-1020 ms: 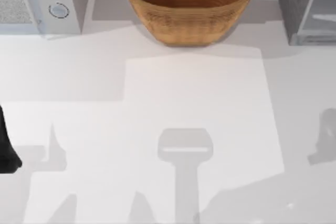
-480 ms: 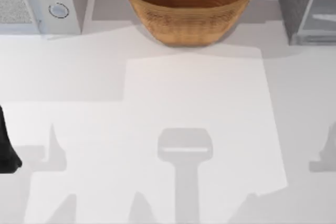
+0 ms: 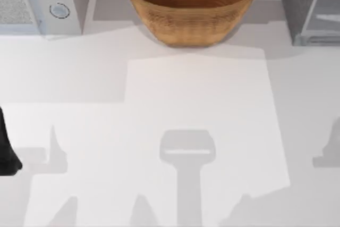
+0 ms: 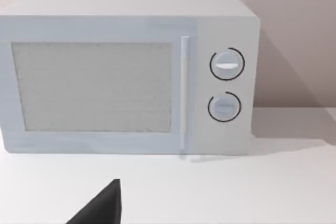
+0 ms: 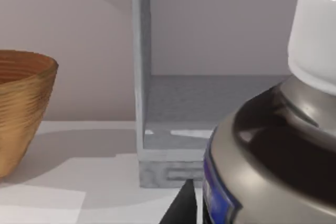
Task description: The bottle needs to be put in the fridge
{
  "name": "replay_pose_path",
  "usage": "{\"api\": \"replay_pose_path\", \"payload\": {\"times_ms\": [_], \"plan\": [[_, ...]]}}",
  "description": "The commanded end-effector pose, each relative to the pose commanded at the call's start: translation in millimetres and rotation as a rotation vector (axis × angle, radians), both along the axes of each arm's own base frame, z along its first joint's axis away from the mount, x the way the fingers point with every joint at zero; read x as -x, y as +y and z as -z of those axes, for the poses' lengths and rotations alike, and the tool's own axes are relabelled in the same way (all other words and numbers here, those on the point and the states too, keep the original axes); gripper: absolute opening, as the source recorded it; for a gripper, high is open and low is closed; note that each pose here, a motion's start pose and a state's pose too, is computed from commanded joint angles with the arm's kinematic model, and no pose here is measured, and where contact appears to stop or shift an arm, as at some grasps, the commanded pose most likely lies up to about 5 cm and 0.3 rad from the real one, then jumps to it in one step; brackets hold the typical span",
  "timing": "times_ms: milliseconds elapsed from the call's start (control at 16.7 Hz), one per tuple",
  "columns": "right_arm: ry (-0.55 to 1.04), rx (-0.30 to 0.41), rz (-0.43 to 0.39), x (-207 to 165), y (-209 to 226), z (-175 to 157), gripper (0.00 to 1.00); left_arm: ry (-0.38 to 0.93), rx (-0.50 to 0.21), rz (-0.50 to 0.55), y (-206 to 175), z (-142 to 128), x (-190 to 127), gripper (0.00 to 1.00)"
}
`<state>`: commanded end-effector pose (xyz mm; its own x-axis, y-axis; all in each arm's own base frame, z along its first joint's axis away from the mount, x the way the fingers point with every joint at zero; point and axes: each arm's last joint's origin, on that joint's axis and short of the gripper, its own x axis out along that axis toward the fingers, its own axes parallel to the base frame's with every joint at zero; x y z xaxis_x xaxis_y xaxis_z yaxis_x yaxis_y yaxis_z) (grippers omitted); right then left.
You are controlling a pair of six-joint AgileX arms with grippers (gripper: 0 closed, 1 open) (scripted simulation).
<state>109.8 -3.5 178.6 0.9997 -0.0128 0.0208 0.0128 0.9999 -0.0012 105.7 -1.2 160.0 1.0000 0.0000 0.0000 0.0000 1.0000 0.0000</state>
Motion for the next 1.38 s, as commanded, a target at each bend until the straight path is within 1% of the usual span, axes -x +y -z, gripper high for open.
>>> {"api": "replay_pose_path", "payload": {"times_ms": [180,300,480,660,840,1020,1200,1380], "plan": [[-0.022,0.004,0.007,-13.1,-3.1,-28.2,0.01,0.000,0.000,0.000,0.0,0.0,0.0,1.00],[-0.031,0.007,0.006,-30.9,-6.4,-48.9,0.01,0.000,0.000,0.000,0.0,0.0,0.0,1.00],[-0.033,0.010,0.000,-73.5,-14.6,-73.6,0.01,0.000,0.000,0.000,0.0,0.0,0.0,1.00],[-0.022,0.009,-0.008,-131.2,-28.6,-79.7,0.01,0.000,0.000,0.000,0.0,0.0,0.0,1.00],[-0.003,0.005,-0.013,-191.9,-47.7,-61.7,0.01,0.000,0.000,0.000,0.0,0.0,0.0,1.00],[0.015,0.000,-0.016,-242.2,-68.5,-25.4,0.01,0.000,0.000,0.000,0.0,0.0,0.0,1.00],[0.025,-0.003,-0.015,-274.9,-86.4,14.2,0.01,0.000,0.000,0.000,0.0,0.0,0.0,1.00],[0.024,-0.003,-0.013,-291.1,-97.6,40.7,0.01,0.000,0.000,0.000,0.0,0.0,0.0,1.00]]}}
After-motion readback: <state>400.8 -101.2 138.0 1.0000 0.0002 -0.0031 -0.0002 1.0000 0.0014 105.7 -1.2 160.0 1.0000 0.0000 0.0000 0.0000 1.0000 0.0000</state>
